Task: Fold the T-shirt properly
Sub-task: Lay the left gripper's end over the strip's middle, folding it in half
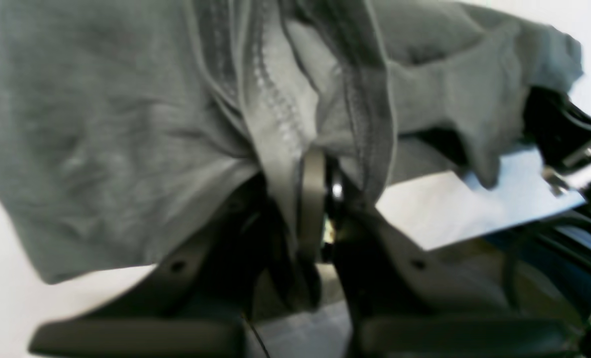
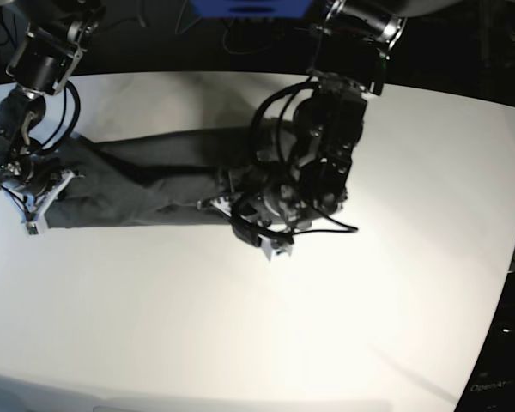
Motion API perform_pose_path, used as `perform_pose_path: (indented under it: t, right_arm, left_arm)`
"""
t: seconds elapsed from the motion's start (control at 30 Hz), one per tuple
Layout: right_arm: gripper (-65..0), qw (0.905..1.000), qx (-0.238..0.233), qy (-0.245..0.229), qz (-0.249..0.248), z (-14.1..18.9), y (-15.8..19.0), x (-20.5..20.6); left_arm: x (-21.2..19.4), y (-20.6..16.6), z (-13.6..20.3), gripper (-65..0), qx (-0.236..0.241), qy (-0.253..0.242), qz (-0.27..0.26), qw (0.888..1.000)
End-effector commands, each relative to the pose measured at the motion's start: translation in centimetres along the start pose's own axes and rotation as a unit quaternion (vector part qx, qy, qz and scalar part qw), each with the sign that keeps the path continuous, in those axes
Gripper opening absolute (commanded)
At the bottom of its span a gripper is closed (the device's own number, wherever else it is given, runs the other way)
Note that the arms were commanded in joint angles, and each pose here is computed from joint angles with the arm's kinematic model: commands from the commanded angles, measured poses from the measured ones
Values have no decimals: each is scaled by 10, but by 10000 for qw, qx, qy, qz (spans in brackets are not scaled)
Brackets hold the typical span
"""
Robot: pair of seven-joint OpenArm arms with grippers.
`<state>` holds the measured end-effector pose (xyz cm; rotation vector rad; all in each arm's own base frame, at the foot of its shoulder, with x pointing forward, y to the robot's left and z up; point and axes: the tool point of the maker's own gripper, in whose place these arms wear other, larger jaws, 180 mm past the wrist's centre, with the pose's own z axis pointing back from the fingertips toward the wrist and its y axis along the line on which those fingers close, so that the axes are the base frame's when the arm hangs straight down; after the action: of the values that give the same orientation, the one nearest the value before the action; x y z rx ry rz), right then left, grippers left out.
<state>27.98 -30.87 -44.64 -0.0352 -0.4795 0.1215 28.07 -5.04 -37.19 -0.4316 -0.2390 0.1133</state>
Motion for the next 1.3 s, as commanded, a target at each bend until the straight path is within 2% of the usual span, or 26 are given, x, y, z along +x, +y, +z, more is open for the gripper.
perform_pose_path:
  t: [0.0, 0.5, 0.7, 0.9, 1.0, 1.23, 1.27]
  right_arm:
    - [-647, 9965, 153, 813, 124, -6, 14, -41]
    - [-647, 9966, 226, 791, 107, -9, 22, -40]
    - [-647, 9966, 222, 785, 110, -8, 22, -40]
    - [-647, 9966, 215, 786, 112, -8, 21, -40]
    - [-647, 9967, 215, 779, 112, -8, 21, -40]
    - [-647, 9970, 243, 721, 108, -10, 23, -42]
    - [-647, 9970, 248, 730, 108, -10, 24, -44]
  left_arm:
    - [12, -13, 8, -614, -135, -192, -52, 9997]
    - [16, -24, 8, -613, -215, -226, -65, 9995]
    - [-1, -45, 4, -609, -257, -76, -579, 9980]
    - [-5, -49, 3, -591, -266, -44, -689, 9973]
    - [-6, -49, 2, -458, -266, -37, -686, 9973]
    - [-8, -51, 4, -41, -303, -56, -720, 9969]
    - [-8, -51, 4, 0, -311, -52, -727, 9969]
